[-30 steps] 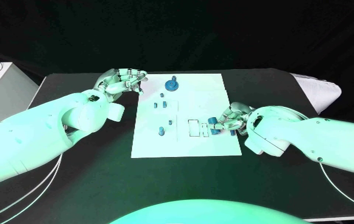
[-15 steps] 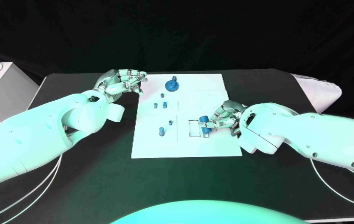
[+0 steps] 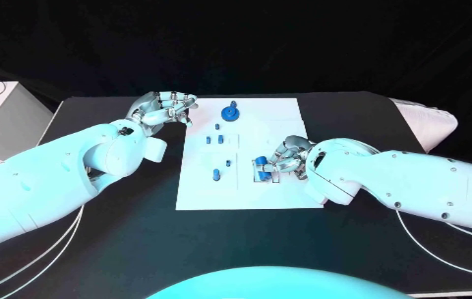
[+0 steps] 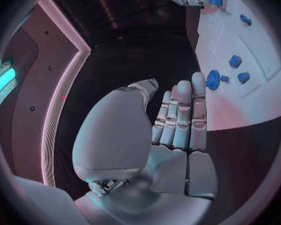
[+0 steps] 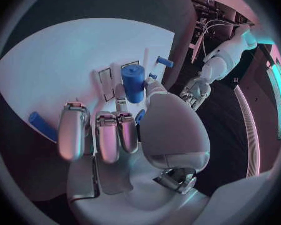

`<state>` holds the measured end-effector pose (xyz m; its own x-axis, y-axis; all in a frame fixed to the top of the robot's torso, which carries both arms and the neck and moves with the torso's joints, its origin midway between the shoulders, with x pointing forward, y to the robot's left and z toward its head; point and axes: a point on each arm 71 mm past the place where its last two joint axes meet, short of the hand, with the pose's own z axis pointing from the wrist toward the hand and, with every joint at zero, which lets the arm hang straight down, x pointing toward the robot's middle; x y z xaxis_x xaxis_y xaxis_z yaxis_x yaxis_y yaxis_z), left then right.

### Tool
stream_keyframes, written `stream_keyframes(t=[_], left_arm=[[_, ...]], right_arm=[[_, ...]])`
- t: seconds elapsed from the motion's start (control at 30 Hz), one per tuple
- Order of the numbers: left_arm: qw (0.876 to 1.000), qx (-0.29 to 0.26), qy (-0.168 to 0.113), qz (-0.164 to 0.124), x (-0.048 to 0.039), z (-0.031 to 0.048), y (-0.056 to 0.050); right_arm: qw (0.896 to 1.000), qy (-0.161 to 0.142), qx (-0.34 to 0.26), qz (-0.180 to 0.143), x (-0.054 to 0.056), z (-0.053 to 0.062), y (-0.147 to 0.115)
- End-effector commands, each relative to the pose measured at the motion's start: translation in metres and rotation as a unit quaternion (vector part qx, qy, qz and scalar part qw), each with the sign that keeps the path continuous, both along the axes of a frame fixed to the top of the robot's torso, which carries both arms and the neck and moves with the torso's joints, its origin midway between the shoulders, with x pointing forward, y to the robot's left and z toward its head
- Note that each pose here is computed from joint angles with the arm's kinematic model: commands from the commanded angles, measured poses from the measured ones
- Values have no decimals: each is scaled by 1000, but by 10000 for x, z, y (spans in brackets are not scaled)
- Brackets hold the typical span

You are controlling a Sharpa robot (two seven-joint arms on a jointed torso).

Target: Assemble the parts on the task board

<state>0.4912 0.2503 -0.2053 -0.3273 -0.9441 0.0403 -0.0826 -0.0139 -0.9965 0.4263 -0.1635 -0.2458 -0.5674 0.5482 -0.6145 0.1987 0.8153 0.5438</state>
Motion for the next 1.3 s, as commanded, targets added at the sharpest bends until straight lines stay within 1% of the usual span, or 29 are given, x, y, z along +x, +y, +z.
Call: stream_keyframes(t=[0.03, 0.43, 0.7, 1.3], left_arm=[[1000, -5, -1, -9, -11, 2, -24], [1000, -5, 0, -9, -13, 3, -19], [1000, -4, 1, -10, -14, 2, -13], [1000, -3, 2, -9, -15, 1, -5]], right_arm=[[1000, -11, -12, 14, 13, -5, 25], [999, -10, -39, 18, 51, -37, 19], [999, -11, -48, 19, 56, -47, 8], [998, -35, -44, 17, 30, -24, -6]])
